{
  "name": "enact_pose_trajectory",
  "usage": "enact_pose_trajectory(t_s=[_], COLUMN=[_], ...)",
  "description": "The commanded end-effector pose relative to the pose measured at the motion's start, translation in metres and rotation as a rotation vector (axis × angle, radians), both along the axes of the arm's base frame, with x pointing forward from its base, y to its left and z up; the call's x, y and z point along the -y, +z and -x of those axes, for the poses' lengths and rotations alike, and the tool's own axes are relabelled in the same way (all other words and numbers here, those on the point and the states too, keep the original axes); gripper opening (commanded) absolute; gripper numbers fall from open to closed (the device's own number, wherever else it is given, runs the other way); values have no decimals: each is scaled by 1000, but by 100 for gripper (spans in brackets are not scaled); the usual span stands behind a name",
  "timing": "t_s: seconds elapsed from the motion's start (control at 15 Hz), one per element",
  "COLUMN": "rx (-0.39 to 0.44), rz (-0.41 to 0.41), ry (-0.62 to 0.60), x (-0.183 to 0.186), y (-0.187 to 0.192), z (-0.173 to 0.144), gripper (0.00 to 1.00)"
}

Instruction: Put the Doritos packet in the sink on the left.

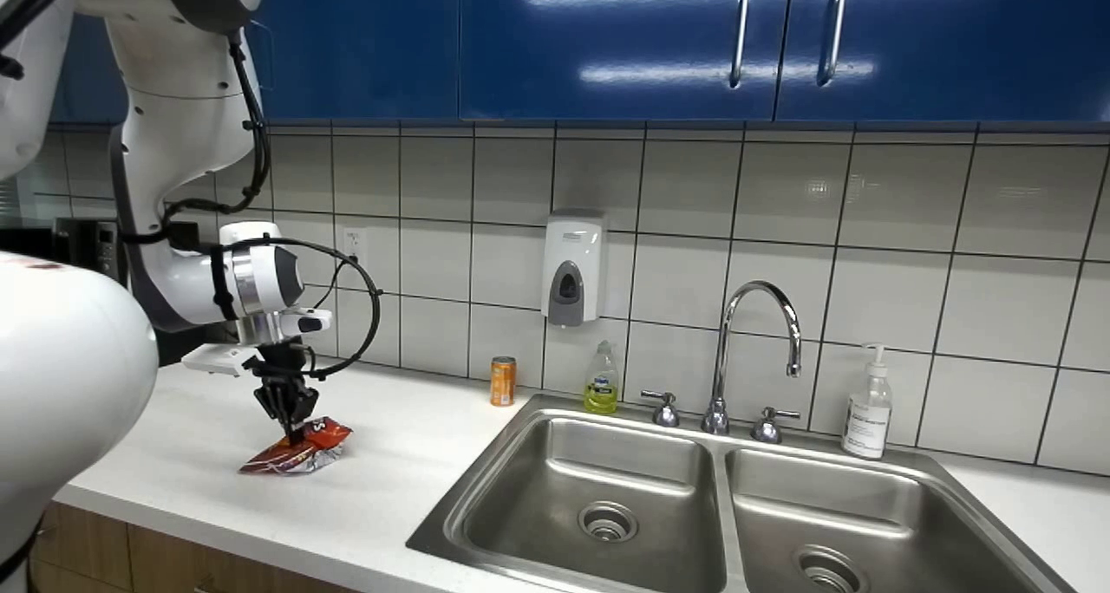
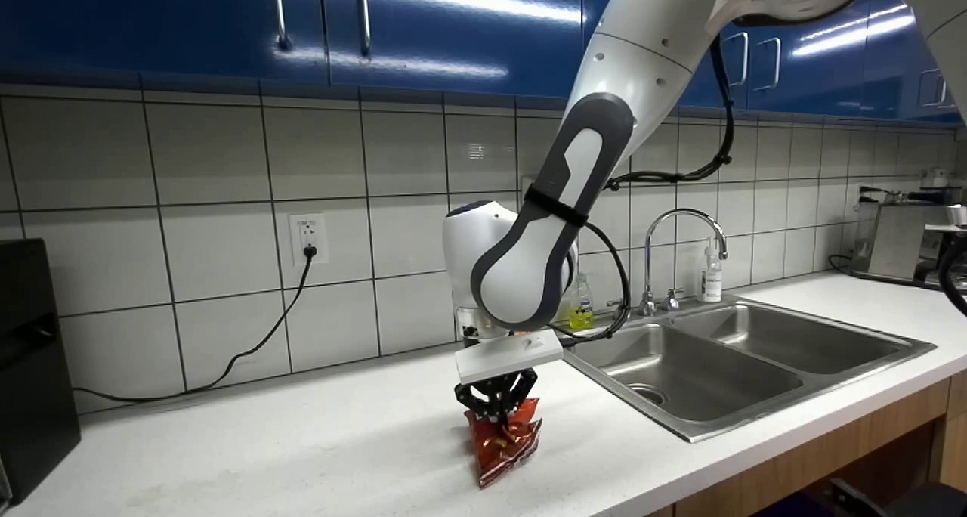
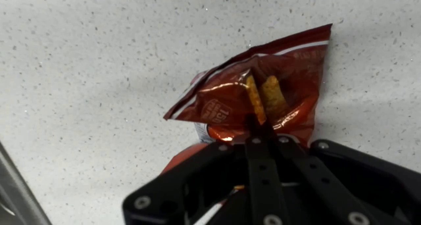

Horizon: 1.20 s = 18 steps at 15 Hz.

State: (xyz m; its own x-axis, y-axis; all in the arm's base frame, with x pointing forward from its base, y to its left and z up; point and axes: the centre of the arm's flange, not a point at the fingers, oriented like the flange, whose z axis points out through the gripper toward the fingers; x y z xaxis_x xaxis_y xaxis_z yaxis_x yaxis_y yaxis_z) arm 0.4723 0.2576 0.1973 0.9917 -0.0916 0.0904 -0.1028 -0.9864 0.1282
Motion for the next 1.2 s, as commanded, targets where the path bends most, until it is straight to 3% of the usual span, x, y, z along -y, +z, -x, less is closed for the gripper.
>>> enact_pose_trajectory(t_s=[0.0, 0.27, 1.13], rx=[13, 18, 60], rz=[15, 15, 4], ry=[-2, -4, -4], x=[-3, -2, 12], y=[-3, 2, 88], z=[-5, -5, 7], gripper=[0, 0, 0])
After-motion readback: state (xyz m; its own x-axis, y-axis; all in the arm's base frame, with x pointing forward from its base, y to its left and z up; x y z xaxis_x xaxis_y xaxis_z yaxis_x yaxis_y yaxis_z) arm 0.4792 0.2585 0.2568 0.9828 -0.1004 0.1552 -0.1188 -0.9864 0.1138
